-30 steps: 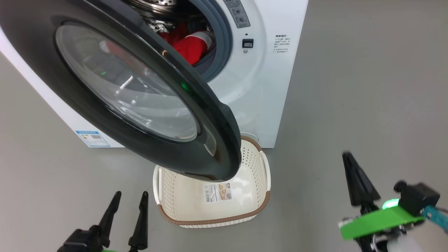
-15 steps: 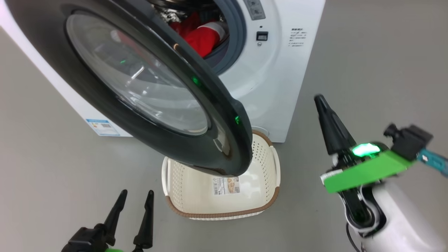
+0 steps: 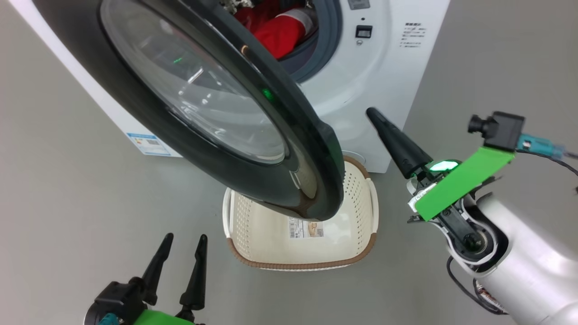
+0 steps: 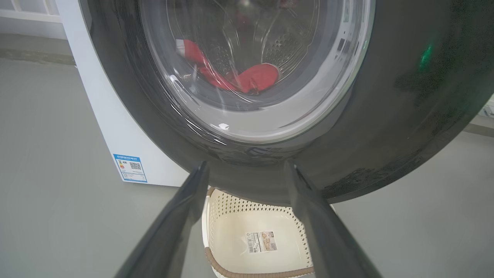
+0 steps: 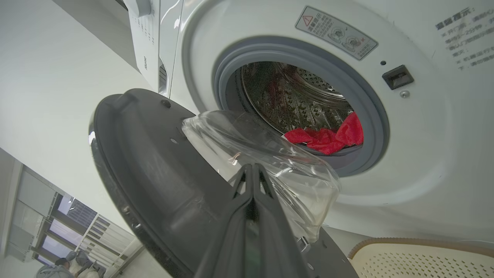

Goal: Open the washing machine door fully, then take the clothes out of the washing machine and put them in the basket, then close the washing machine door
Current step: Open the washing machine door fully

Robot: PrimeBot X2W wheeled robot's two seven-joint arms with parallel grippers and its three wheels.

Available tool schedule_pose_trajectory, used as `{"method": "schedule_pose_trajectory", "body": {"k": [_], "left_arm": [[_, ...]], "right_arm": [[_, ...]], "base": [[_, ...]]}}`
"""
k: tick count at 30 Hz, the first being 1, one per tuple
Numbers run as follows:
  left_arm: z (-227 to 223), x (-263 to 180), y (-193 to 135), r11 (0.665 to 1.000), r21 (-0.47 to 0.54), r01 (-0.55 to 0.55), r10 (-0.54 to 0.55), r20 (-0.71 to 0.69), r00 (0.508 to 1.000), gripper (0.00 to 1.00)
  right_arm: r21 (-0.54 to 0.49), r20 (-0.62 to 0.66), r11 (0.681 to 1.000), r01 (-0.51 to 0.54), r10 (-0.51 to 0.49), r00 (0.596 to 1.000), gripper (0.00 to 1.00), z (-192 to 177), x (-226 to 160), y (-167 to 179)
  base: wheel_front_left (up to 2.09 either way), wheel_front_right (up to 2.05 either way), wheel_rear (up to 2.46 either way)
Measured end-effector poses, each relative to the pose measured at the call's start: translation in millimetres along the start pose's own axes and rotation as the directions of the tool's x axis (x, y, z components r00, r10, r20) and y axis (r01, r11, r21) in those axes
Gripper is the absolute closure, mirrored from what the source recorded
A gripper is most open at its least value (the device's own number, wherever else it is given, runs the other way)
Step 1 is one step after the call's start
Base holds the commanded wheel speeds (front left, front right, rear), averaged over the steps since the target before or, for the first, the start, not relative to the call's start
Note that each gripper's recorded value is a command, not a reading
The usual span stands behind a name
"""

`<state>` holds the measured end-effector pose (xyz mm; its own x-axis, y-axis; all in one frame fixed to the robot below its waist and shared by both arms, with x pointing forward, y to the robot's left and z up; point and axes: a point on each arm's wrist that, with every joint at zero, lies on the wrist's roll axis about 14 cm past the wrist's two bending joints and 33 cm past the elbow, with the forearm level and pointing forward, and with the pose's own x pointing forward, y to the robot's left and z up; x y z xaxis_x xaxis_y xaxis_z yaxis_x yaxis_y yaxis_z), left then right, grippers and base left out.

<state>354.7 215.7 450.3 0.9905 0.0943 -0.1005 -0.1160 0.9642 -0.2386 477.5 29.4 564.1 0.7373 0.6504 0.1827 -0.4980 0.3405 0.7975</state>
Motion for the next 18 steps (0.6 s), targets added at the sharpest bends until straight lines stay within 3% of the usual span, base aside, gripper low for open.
{"method": "schedule_pose_trajectory", "body": {"k": [7,12,18], "left_arm": [[-2.2,-1.0,4.7,1.000,-0.011,-0.018,0.017,-0.008,1.000,0.00],[-5.3,-2.2,6.1,1.000,-0.012,-0.024,0.023,-0.018,1.000,0.00],[-7.6,-4.5,7.0,0.999,-0.024,-0.031,0.030,-0.026,0.999,0.00]], "right_arm": [[0.201,-0.188,0.979,0.012,0.027,0.982,1.00,-24.2,9.3,2.3],[0.288,-0.276,0.957,0.029,0.054,0.960,1.00,-34.0,11.2,1.0],[0.429,-0.365,0.901,0.068,0.104,0.925,1.00,-46.1,14.0,-1.0]], "base": [[0.00,0.00,0.00],[0.00,0.00,0.00],[0.00,0.00,0.00]]}}
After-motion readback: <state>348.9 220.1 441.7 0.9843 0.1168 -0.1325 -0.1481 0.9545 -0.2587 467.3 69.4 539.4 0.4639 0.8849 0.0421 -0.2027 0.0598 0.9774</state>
